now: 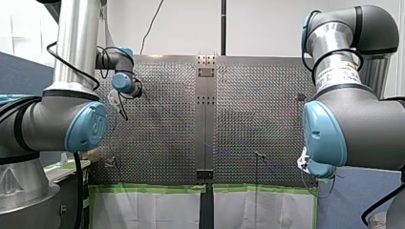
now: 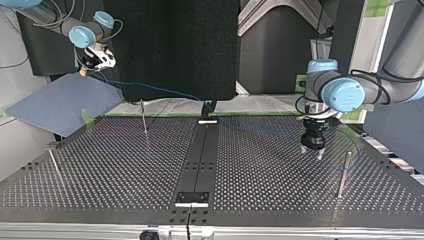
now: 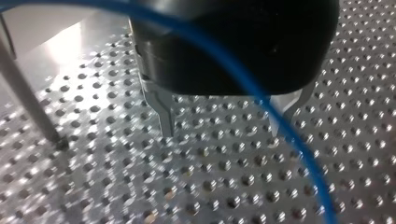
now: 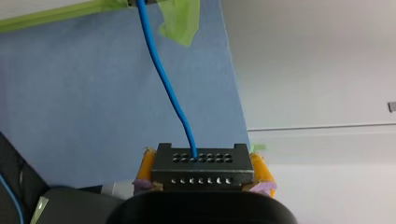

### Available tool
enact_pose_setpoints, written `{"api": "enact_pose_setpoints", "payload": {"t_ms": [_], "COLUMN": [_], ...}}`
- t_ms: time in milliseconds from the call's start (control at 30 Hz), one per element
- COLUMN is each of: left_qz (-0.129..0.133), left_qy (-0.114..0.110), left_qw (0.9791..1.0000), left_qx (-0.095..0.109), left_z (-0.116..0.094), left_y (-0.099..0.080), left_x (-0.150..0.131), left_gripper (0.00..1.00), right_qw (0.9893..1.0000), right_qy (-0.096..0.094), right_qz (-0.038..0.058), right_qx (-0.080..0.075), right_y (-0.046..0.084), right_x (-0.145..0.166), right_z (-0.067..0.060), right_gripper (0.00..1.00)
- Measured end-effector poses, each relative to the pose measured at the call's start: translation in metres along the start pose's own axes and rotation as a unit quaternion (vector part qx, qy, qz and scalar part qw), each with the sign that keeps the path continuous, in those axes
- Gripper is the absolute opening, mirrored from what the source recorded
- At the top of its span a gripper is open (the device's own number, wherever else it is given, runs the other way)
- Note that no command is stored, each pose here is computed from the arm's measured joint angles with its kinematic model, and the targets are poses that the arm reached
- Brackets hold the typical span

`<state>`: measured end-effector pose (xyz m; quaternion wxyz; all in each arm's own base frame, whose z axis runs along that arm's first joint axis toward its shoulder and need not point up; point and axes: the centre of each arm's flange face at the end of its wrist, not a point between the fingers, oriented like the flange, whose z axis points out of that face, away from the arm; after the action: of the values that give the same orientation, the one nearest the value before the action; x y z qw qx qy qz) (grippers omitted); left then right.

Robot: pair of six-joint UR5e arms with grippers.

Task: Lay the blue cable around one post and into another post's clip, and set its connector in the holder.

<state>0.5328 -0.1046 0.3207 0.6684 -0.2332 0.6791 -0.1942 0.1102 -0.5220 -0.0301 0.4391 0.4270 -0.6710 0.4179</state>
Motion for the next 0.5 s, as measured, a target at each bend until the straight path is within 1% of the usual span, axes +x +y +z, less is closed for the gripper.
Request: {"api": "enact_pose_setpoints", "payload": {"t_ms": [133, 233, 333, 433, 500], "left_qz": [0.000, 0.004, 0.016, 0.030, 0.039], "left_qy": [0.007, 0.015, 0.024, 0.033, 0.040], "left_qw": [1.0000, 0.9999, 0.9995, 0.9987, 0.9979], "left_qx": [0.002, -0.001, -0.010, -0.023, -0.033], "left_z": [-0.004, -0.008, -0.013, -0.019, -0.025], "left_y": [-0.008, -0.012, -0.016, -0.016, -0.015], "left_x": [0.007, 0.012, 0.018, 0.024, 0.027], "left_gripper": [1.00, 1.00, 1.00, 1.00, 1.00], "right_qw": [0.9998, 0.9995, 0.9990, 0.9985, 0.9983], "right_qy": [0.000, 0.004, 0.007, 0.009, 0.009], "right_qz": [-0.0094, -0.0117, -0.0113, -0.0095, -0.0080], "right_qx": [0.017, 0.029, 0.042, 0.054, 0.058], "right_y": [-0.007, -0.013, -0.018, -0.022, -0.023], "right_x": [0.008, 0.014, 0.019, 0.022, 0.023], "right_z": [0.012, 0.020, 0.026, 0.031, 0.032], "right_gripper": [0.00, 0.00, 0.00, 0.00, 0.00]}}
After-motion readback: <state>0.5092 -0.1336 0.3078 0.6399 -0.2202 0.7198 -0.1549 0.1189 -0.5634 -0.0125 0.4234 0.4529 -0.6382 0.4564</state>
